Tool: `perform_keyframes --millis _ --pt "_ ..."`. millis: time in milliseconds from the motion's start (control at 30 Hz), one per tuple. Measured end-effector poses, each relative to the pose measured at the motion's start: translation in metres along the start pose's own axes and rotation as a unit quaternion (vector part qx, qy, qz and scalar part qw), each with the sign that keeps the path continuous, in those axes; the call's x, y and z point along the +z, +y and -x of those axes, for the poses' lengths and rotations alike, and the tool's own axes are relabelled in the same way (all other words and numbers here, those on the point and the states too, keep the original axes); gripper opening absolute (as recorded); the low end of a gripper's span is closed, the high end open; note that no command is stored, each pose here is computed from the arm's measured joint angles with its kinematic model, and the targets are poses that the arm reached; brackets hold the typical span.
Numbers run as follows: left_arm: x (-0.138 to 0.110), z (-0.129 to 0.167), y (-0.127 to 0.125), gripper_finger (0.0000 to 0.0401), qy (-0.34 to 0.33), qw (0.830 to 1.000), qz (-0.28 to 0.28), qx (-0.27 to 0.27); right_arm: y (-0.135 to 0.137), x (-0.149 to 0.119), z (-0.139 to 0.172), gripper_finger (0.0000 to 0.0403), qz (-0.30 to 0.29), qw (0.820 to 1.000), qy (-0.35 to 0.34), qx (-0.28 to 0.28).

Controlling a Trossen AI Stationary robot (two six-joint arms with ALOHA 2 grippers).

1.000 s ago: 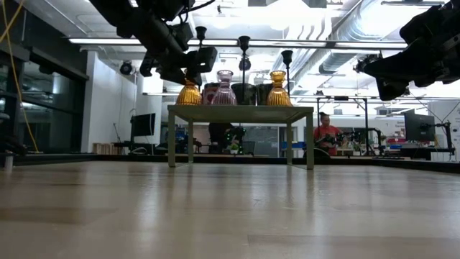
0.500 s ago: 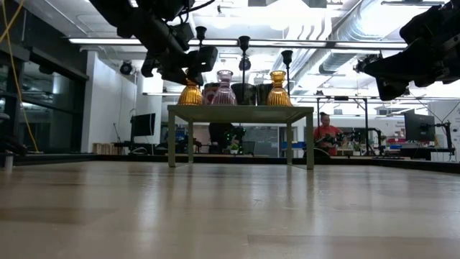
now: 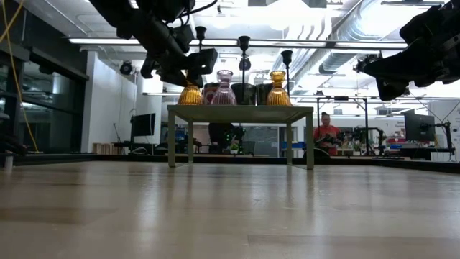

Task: Pick & Place candle stick holders
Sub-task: Put the yellow candle holder on the shelf

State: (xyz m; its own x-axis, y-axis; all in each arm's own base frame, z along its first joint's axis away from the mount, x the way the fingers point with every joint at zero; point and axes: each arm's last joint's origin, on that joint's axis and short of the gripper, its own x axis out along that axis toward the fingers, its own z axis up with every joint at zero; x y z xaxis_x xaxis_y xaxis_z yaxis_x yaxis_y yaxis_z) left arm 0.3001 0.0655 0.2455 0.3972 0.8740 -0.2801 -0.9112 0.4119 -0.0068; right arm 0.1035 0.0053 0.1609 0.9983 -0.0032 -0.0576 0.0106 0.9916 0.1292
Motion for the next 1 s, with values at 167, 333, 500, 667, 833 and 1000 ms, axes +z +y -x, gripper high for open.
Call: perform_keyframes --millis 167,333,500,667,833,1000 --pt "0.0000 0.0000 0.0003 0.0160 -0.001 1.000 -0.001 0.004 0.0000 0.0000 0.0000 0.0004 0.000 1.000 0.000 0.000" --pt "-0.0005 0.0001 0.0007 0.0162 0.000 1.000 -0.004 0.006 0.0000 0.0000 0.0000 0.0004 0.000 1.000 0.000 0.000" --pt "-0.0003 0.0003 0.0006 0.0185 0.001 1.000 -0.004 0.004 0.0000 0.0000 0.0000 0.0004 0.000 1.000 0.000 0.000" --pt "0.0005 0.0004 0.0006 0.0237 -0.004 1.000 -0.001 0.007 0.0000 0.0000 0.0000 0.0004 0.000 1.000 0.000 0.000" --pt "0.0017 0.0008 0.0001 0.0273 -0.009 1.000 0.004 0.009 0.0000 0.0000 0.0000 0.0004 0.000 1.000 0.000 0.000" --pt "0.0035 0.0070 -0.0057 0.0283 -0.020 1.000 -0.007 -0.008 0.0000 0.0000 0.0000 0.0004 0.000 1.000 0.000 0.000"
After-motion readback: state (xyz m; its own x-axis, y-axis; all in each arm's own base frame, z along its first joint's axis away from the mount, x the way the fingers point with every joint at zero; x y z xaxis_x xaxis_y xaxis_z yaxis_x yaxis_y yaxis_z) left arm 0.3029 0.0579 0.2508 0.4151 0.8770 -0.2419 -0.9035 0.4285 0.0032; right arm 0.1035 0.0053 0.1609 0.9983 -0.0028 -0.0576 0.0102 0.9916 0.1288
